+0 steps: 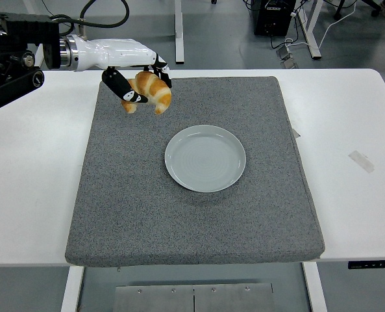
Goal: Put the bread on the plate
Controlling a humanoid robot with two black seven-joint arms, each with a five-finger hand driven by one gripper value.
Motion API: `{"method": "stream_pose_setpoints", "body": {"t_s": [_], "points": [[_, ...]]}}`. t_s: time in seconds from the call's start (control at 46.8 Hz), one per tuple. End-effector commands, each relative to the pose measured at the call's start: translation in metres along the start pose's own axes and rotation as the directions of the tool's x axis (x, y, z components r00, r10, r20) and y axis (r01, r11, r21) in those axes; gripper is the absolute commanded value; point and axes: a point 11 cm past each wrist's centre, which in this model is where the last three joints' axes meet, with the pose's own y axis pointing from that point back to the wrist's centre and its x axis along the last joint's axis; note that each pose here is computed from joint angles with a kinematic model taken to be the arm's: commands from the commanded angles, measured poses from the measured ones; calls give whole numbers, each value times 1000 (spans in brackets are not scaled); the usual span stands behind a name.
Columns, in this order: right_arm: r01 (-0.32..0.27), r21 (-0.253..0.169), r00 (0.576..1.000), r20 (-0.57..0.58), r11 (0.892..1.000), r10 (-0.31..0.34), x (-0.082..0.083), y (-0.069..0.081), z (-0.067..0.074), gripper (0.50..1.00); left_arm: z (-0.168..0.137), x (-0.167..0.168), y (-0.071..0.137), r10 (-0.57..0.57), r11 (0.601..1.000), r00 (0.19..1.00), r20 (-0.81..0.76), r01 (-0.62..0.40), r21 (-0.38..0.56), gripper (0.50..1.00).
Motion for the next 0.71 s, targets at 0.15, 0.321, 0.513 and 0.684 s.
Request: {"method": "stream_pose_setpoints", "body": {"t_s": [0.15, 0.321, 0.513, 0.684], "points": [[-1, 0, 1000, 0, 1000, 1, 0, 0, 0, 1000, 21, -1, -25, -10, 999, 1000, 18, 11, -53, 587], [1, 0, 1000, 0, 1000, -1, 0, 0, 0, 1000, 33, -4, -43, -4, 997, 999, 36, 7, -81, 587], [-1, 0, 1000, 0, 1000, 1, 0, 0, 0, 1000, 50, -12, -63, -11, 993, 999, 42, 16, -118, 589], [1, 0, 1000, 0, 1000, -1, 0, 0, 0, 1000, 62, -21, -77, -18, 989, 999, 46, 25, -144, 590]]}}
